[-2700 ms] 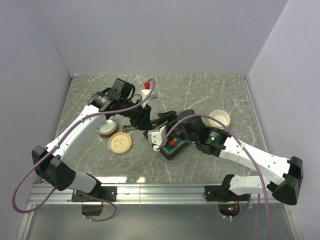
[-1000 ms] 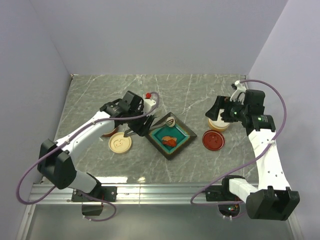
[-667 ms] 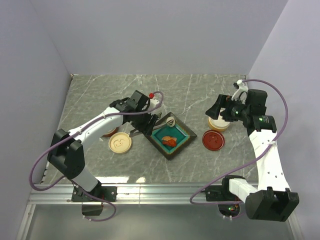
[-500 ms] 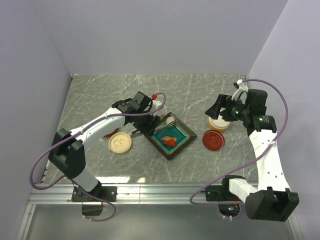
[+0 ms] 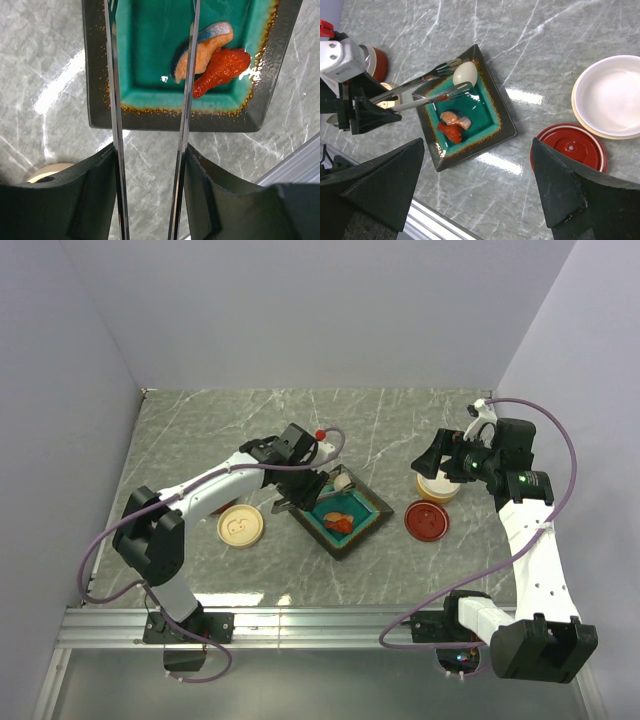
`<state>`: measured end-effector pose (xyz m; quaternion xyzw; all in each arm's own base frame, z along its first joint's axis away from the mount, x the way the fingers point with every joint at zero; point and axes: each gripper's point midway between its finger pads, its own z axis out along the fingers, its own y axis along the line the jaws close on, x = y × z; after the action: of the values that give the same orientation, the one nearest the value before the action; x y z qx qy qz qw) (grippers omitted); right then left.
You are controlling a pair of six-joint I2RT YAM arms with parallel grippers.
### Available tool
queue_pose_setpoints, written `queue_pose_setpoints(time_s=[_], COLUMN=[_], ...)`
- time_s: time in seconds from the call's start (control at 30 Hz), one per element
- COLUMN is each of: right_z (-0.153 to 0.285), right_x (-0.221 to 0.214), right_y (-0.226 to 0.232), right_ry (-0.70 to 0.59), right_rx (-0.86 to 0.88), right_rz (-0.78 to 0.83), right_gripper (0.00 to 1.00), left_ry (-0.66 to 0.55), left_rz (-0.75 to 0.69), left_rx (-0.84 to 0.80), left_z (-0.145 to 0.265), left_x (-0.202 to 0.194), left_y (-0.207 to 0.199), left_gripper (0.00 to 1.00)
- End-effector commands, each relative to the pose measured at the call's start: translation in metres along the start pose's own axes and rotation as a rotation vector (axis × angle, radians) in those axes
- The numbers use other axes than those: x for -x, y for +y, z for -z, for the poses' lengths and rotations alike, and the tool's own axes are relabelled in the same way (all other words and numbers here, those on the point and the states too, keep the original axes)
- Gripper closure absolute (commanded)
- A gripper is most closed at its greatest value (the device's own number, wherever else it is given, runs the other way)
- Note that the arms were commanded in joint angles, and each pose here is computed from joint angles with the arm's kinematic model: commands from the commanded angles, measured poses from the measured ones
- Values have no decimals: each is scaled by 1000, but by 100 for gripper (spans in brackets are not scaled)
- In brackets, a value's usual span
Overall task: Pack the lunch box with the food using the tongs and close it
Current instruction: Pick up the food using the clamp
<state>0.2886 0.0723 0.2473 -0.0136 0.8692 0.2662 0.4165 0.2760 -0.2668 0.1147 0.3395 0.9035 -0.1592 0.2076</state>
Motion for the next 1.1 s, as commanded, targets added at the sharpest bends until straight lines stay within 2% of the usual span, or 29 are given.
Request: queue_pose_setpoints(time_s=[0.0,0.43,0.63,0.8,1.07], right_z=[6,4,4,6,6], right_x=[25,24,23,22,19], right_y=[9,9,9,10,12], right_ry=[-76,-77,-76,-80,-80], right_rx=[30,42,48,47,60], right_rz=[57,59,54,62,74], right_gripper=[5,5,5,5,5], left_ry=[-66,-42,-58,-65,-117], left_rz=[-49,-79,-80,-142,-154], left_rx=[2,25,35,34,27], left_z=[5,-5,0,15,62], left_x=[24,24,25,19,4], left_y=[-7,-10,-9,-6,1], left_gripper=[45,47,57,63,66])
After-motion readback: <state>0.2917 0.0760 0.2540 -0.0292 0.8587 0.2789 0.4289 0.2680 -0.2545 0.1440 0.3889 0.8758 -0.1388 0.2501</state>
